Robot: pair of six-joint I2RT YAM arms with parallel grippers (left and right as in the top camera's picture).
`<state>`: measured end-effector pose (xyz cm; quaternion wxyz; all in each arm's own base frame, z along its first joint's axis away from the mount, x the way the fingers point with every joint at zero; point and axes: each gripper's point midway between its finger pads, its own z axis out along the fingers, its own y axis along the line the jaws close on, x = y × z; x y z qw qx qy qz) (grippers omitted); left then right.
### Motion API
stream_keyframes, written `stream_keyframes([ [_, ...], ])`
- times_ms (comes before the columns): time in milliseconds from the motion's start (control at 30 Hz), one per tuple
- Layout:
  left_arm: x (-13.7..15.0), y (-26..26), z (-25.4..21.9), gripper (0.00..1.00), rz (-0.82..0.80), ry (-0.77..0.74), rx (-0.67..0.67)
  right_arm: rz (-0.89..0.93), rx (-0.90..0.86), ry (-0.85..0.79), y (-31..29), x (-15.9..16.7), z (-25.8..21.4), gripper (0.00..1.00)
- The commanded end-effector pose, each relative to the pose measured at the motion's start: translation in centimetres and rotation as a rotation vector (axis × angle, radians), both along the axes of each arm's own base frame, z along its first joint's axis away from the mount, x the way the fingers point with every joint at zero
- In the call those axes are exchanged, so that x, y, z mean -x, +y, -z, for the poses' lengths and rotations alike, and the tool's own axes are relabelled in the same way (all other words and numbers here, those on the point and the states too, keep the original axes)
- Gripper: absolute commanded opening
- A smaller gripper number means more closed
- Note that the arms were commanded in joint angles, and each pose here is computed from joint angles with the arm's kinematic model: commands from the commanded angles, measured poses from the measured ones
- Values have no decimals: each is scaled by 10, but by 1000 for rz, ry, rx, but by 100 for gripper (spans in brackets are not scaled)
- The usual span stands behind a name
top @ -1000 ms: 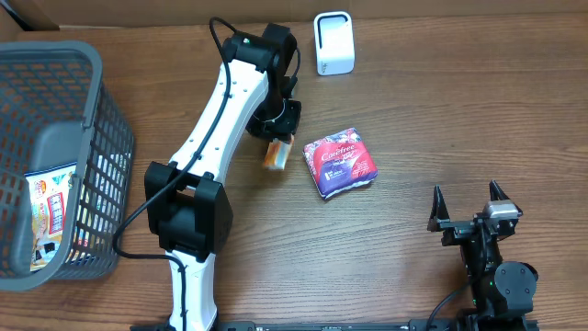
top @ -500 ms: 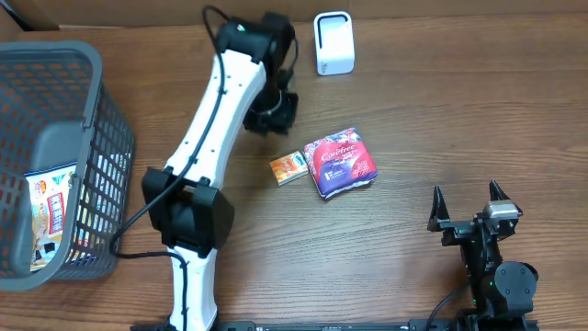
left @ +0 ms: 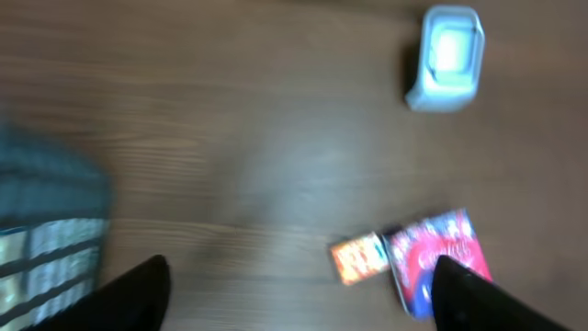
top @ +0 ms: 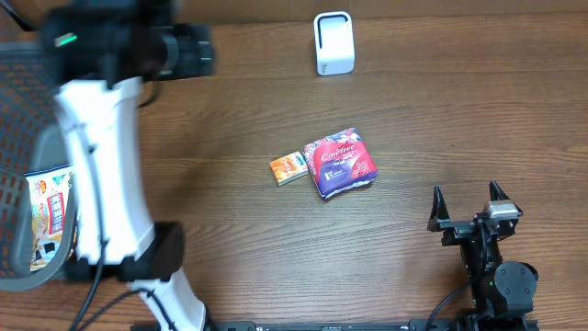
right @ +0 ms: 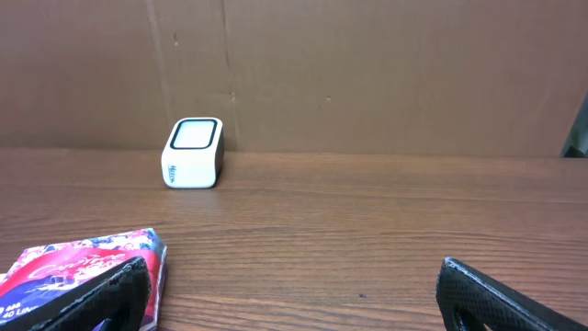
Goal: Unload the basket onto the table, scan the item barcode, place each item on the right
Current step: 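Place the Kleenex pack on the table left of the Carefree pack, then reach into the basket and grasp the yellow snack bag with left gripper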
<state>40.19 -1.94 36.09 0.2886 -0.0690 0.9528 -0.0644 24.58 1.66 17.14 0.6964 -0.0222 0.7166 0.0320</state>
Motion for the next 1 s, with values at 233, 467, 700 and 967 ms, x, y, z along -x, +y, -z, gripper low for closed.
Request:
stream_keyframes([
  [233, 109, 219, -62, 100, -649, -162, -68, 12, 5, -4, -2, 0, 2, 100],
  [467, 120, 280, -3, 100, -818, 21, -15, 12, 5, -4, -2, 0, 2, 100],
  [700, 116, 311, 67, 100, -890, 262, -47, 12, 5, -4, -2, 0, 2, 100],
  [967, 107, 324, 146, 100, -845, 487, -16, 12, 5, -4, -2, 0, 2, 100],
])
